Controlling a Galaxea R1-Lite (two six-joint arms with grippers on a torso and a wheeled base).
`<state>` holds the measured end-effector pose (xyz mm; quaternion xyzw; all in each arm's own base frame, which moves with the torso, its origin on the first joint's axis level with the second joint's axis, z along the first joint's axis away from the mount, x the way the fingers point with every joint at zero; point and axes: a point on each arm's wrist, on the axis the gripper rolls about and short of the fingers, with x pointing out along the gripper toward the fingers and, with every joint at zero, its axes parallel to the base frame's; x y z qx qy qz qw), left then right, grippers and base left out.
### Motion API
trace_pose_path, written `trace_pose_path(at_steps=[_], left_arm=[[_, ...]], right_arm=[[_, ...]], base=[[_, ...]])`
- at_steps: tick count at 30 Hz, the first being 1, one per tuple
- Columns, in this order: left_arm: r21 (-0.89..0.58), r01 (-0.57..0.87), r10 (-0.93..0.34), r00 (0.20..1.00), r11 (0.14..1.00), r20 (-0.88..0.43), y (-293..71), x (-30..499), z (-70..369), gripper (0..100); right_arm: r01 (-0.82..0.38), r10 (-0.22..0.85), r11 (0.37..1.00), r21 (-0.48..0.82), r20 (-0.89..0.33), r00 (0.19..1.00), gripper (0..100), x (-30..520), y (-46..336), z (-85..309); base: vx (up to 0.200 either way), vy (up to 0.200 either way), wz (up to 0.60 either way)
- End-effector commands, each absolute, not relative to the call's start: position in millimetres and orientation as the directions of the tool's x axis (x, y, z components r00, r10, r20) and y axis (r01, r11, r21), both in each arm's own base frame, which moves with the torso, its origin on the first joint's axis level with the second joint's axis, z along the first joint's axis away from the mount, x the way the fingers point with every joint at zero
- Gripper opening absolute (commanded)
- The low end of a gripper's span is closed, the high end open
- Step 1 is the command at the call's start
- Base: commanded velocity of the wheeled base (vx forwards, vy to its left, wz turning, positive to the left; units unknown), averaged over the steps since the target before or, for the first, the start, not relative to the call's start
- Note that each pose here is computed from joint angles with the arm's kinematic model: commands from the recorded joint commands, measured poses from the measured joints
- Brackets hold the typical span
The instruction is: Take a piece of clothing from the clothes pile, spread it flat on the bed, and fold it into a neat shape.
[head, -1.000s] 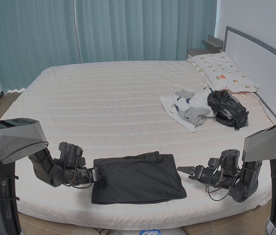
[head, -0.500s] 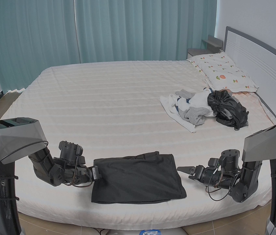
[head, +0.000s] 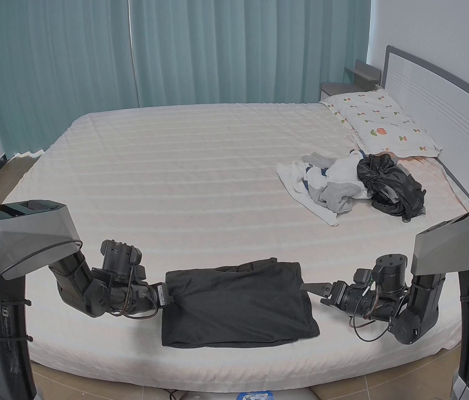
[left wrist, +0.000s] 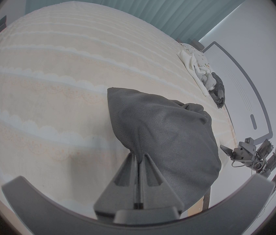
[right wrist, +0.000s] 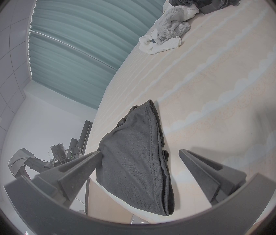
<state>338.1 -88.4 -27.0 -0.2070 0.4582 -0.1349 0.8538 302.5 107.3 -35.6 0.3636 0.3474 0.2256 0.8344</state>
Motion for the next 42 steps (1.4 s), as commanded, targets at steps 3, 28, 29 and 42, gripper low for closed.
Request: trace_pose_path(at_steps=[3, 28, 29, 42], left_arm=[[-0.477, 0.037, -0.418, 0.542, 0.878, -0.729, -87.6, 337.0, -27.3, 0], [-0.491, -0.036, -0.398, 0.536, 0.87, -0.745, -75.0, 319.5, -18.4, 0], [-0.492, -0.037, -0.399, 0.536, 0.87, -0.744, -74.6, 319.6, -18.4, 0], [-0.488, -0.041, -0.396, 0.528, 0.872, -0.751, -74.4, 319.1, -21.6, 0]], right_arm=[[-0.124, 0.631, 0.633, 0.764, -0.416, 0.655, 100, 302.4, 107.3, -36.1], [-0.124, 0.63, 0.634, 0.764, -0.416, 0.655, 100, 302.6, 107.8, -36.4], [-0.124, 0.63, 0.634, 0.764, -0.416, 0.655, 100, 302.6, 107.8, -36.4], [-0.124, 0.631, 0.633, 0.764, -0.417, 0.654, 100, 302.2, 107.7, -36.6]], base=[[0.0, 0.2, 0.0], [0.0, 0.2, 0.0], [0.0, 0.2, 0.0], [-0.031, 0.077, 0.0]])
